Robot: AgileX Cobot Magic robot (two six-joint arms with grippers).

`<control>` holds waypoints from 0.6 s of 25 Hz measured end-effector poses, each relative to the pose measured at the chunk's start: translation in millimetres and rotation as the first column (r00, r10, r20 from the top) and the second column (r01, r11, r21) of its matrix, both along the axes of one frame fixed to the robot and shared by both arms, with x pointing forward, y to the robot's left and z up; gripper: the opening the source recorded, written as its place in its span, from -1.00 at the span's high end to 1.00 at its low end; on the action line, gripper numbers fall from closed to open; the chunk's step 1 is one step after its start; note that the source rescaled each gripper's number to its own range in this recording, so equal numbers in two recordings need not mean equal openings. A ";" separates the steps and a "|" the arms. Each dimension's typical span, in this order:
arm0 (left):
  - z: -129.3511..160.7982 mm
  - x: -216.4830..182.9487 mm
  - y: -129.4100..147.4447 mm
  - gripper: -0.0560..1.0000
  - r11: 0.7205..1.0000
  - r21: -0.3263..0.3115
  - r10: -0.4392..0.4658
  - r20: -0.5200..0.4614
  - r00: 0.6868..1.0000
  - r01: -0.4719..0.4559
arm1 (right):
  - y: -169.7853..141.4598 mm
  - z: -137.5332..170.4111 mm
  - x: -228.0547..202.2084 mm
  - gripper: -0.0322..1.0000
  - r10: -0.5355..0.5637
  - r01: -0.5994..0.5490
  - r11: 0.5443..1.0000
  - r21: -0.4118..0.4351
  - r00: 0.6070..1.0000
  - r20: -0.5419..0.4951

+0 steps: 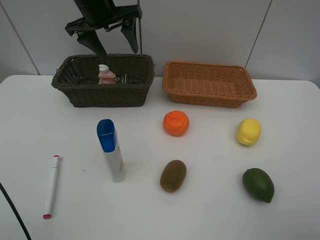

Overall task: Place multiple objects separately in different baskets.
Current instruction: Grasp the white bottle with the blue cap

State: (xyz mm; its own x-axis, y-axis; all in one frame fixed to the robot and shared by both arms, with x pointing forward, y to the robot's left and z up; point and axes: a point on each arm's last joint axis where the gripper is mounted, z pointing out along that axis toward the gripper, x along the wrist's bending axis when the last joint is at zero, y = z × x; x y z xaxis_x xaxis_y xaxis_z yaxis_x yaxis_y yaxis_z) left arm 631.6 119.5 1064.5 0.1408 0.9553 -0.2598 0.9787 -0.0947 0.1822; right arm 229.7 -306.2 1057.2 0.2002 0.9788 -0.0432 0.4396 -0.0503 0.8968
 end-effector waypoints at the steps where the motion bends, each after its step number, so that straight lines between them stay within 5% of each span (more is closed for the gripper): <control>1: 4.6 -14.6 -1.9 -1.00 1.000 0.006 -0.018 -0.009 1.000 0.018 | 0.0 0.0 0.0 -1.00 0.000 0.000 1.000 0.000 1.000 0.000; 9: 4.2 -141.0 -1.7 -1.00 0.994 0.089 -0.049 -0.145 0.988 0.063 | 0.0 0.0 0.0 -1.00 0.000 0.000 1.000 0.000 1.000 0.000; 15: -16.9 -190.1 5.1 -1.00 0.987 0.159 0.001 -0.237 0.971 0.037 | 0.0 0.0 0.0 -1.00 0.000 0.000 1.000 0.000 1.000 0.000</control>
State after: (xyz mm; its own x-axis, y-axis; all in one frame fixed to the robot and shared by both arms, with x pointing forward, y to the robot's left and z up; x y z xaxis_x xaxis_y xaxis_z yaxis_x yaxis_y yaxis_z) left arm 441.5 124.6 1047.7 0.1117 0.9852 -0.1303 0.9899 -0.1218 -0.0726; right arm 229.7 -306.2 1057.2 0.2002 0.9788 -0.0432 0.4396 -0.0503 0.8968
